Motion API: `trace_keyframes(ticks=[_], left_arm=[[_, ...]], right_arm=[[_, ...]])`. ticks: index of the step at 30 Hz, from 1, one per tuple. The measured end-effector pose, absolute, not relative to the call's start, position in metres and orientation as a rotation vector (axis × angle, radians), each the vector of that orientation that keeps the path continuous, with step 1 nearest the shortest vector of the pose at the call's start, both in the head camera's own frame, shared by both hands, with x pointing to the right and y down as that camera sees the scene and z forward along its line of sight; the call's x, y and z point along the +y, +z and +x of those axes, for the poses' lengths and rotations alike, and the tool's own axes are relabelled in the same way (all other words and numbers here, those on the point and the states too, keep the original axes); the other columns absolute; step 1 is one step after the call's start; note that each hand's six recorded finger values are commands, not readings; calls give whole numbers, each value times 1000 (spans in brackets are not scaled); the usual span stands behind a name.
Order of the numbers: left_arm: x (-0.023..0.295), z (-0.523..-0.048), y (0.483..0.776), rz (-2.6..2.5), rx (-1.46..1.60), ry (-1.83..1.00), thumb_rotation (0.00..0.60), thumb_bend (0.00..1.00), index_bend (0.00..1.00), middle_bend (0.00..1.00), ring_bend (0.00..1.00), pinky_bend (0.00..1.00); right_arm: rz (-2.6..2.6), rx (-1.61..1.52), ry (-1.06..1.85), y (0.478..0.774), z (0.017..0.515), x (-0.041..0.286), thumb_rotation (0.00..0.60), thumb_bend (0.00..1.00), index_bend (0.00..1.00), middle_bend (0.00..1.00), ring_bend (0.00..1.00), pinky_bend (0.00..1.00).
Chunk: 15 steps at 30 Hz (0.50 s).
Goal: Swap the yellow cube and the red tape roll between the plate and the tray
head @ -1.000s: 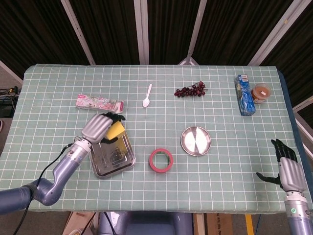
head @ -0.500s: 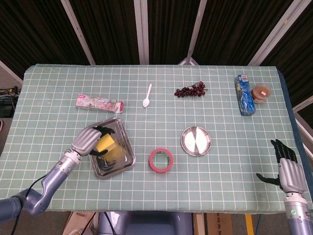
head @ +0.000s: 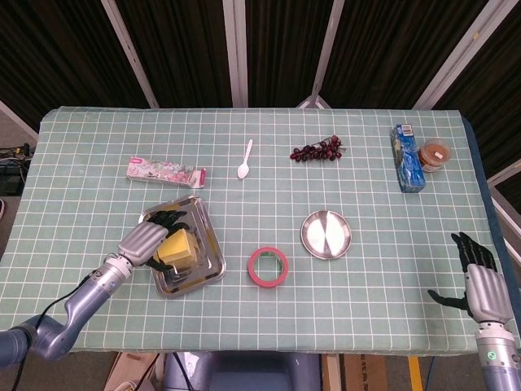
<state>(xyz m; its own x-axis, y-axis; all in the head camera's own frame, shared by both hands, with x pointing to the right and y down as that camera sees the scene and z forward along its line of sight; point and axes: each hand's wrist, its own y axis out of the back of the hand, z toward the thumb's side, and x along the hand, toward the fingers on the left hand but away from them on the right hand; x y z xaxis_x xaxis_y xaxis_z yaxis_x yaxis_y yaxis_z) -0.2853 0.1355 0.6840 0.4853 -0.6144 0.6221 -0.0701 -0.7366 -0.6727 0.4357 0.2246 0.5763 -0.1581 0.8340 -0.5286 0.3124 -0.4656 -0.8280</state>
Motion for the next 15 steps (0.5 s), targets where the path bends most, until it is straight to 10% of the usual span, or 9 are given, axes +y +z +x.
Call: trace_keyframes(ticks=[15], left_arm=[[138, -402, 570, -1764, 991, -1220, 600, 98, 195, 0, 0, 49]], right_arm=[[-1841, -1037, 1364, 579, 357, 188, 600, 16, 49, 0, 0, 20]])
